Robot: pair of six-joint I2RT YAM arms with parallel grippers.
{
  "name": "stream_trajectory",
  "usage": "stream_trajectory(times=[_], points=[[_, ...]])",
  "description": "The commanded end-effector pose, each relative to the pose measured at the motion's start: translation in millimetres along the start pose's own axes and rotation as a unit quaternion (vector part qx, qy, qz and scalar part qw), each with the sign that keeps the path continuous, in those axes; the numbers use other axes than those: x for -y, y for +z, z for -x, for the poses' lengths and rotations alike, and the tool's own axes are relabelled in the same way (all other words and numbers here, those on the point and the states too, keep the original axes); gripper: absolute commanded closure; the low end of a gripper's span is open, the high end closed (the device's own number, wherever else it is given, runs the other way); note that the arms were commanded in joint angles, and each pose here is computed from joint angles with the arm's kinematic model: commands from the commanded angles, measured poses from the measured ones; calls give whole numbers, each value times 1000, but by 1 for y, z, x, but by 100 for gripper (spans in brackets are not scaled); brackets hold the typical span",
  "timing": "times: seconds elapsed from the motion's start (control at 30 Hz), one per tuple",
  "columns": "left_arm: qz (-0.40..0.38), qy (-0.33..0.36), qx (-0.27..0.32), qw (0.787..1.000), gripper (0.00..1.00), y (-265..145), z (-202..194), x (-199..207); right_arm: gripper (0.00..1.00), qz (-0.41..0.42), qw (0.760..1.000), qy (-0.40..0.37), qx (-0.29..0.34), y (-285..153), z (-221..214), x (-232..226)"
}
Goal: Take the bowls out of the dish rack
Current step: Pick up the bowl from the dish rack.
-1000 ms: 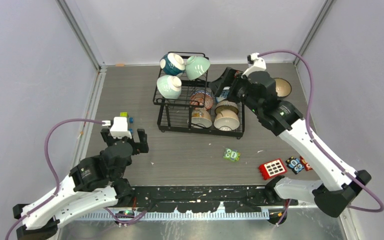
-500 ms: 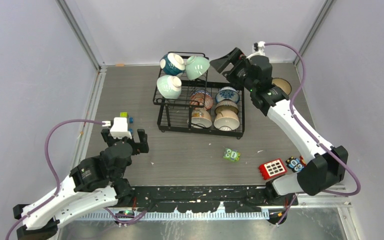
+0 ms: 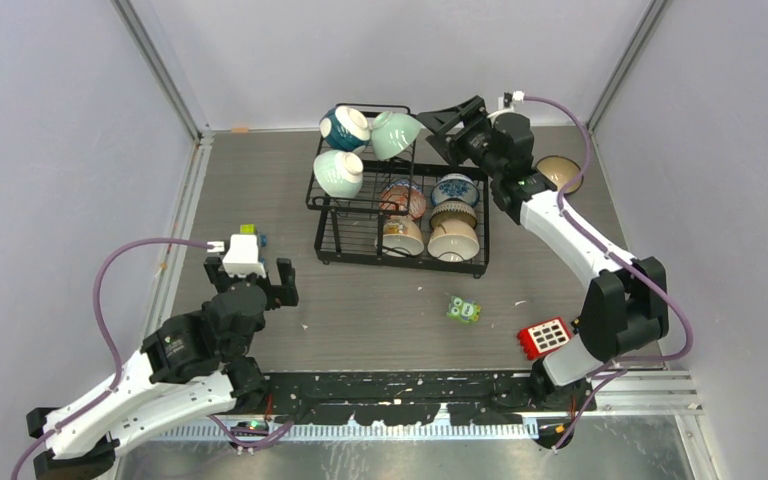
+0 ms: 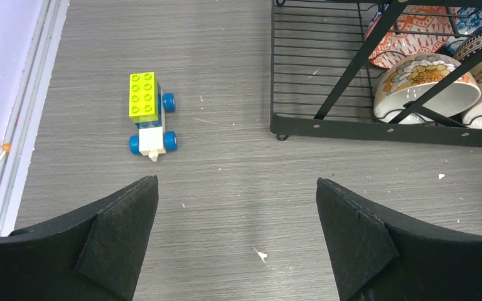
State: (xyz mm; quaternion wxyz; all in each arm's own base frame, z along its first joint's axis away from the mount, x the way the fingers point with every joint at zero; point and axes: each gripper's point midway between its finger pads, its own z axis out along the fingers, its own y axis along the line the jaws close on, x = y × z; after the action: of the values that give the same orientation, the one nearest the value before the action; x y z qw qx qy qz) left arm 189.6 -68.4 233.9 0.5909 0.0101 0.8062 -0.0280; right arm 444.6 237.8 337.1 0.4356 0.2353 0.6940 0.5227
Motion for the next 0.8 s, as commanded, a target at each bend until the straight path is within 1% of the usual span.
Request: stream_trajectory(times=[0.0,0.53,0.77], points=[[8,-23,21,999,3,0,10,-3,29,49,998,34,9,4,7,-16],[15,-23,25,999,3,-1,11,-7,31,48,997,65,-4,26,2,5],[18,-24,28,999,3,-2,12,-9,37,62,994,87,-10,34,-2,9]])
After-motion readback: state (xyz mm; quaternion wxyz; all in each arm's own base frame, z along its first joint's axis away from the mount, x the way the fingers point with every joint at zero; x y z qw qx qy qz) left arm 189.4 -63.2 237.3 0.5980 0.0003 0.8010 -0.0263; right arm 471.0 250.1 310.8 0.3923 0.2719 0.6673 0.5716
